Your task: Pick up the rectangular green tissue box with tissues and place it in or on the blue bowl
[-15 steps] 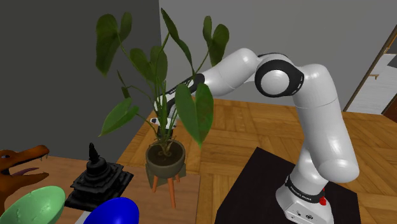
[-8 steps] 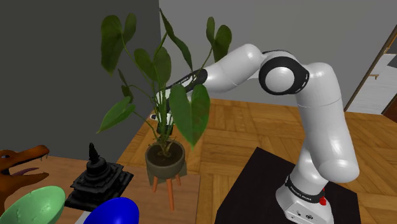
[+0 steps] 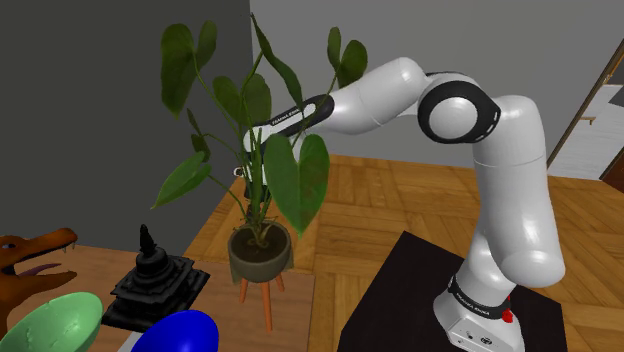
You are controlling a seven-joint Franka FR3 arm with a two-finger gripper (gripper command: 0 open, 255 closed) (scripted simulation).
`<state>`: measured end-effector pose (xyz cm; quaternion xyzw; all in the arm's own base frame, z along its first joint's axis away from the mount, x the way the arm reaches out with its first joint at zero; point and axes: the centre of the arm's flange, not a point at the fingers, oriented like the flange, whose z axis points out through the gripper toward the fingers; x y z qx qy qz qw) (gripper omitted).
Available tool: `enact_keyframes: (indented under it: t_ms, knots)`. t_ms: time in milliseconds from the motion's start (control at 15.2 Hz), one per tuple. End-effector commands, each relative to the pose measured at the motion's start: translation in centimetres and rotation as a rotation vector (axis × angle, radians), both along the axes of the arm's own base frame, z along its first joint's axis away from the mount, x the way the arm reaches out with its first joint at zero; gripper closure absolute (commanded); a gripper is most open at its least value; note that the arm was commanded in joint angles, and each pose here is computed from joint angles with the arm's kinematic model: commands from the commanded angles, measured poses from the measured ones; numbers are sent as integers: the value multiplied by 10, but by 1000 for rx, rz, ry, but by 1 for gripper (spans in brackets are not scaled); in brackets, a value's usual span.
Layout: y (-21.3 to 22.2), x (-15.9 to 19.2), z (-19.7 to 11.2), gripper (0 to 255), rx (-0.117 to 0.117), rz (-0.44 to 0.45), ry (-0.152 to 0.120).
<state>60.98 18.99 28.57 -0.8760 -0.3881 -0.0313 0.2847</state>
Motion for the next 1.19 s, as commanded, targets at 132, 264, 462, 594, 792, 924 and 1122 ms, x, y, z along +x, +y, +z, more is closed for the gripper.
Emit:
enact_keyframes:
  t_ms: [132,264,462,594,792,924,1122]
  knots:
    - [0,0,21,255,0,0,1]
    - [0,0,31,255,0,0,1]
    - [0,0,47,255,0,0,1]
    - [0,0,58,255,0,0,1]
    - [0,0,73,255,0,0,1]
    - [0,0,84,255,0,0,1]
    - [0,0,100,255,0,0,1]
